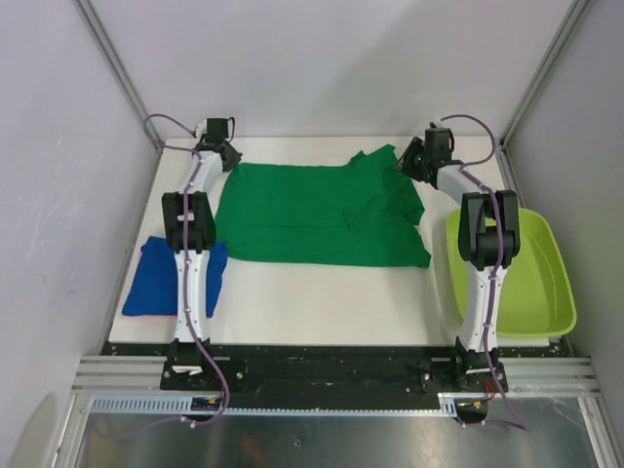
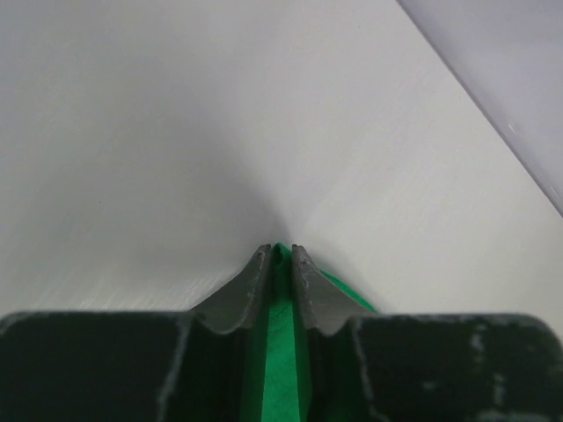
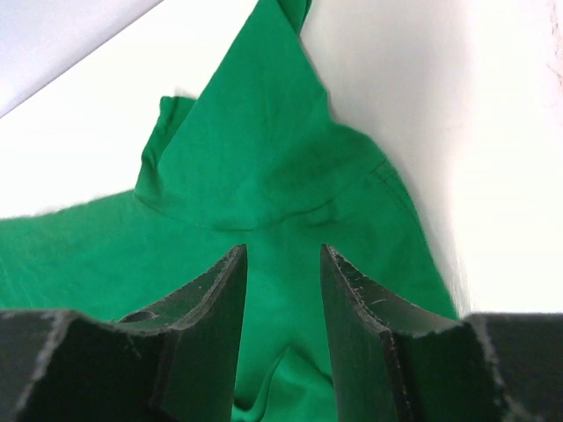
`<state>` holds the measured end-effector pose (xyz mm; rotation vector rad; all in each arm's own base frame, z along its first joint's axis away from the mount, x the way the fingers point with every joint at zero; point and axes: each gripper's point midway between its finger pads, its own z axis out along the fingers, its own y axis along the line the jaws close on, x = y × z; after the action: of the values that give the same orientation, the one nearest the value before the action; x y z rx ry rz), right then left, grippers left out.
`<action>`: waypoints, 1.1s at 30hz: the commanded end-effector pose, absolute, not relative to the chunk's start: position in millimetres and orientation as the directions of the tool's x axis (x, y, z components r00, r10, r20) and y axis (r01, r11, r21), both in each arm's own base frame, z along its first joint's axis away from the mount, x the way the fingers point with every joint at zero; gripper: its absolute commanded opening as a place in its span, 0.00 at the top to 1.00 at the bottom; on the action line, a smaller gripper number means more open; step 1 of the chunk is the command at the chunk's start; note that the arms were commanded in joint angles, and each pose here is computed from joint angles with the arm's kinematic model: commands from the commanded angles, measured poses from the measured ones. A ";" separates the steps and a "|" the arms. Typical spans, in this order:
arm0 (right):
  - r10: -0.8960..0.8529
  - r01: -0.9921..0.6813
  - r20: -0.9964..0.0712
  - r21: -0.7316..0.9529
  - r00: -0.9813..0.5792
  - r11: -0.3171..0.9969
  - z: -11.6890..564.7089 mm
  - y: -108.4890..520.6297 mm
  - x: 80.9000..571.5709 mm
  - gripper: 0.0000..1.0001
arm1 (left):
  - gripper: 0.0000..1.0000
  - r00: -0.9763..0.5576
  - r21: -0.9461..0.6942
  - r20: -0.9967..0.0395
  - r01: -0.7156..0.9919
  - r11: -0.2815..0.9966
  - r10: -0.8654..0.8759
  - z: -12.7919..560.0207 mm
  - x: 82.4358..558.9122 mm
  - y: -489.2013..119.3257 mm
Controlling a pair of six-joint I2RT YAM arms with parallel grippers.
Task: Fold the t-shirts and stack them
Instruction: Grap the side of the flattened tshirt furthest away from the robot with both arms
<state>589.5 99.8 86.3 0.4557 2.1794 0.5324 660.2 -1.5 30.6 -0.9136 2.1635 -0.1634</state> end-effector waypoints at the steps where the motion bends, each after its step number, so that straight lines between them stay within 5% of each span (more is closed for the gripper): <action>1: 0.513 0.149 -0.652 0.529 -0.559 0.835 90.0 94.5 613.7 0.57 | 0.83 -0.434 -0.404 -0.600 -0.561 0.723 -0.672 33.4 663.8 -1.4; 21: 0.597 0.315 -0.656 0.508 -0.462 0.802 51.0 69.6 674.6 0.56 | 0.91 -0.445 -0.413 -0.589 -0.552 0.725 -0.674 30.9 662.1 -5.1; 33: 0.576 0.266 -0.645 0.518 -0.503 0.813 49.2 89.7 669.7 0.68 | 0.95 -0.457 -0.404 -0.590 -0.546 0.734 -0.665 30.2 659.0 -5.3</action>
<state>668.4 79.1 38.7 0.6526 2.1199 0.4229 660.9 -5.3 28.0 -0.9061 2.1688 -0.1888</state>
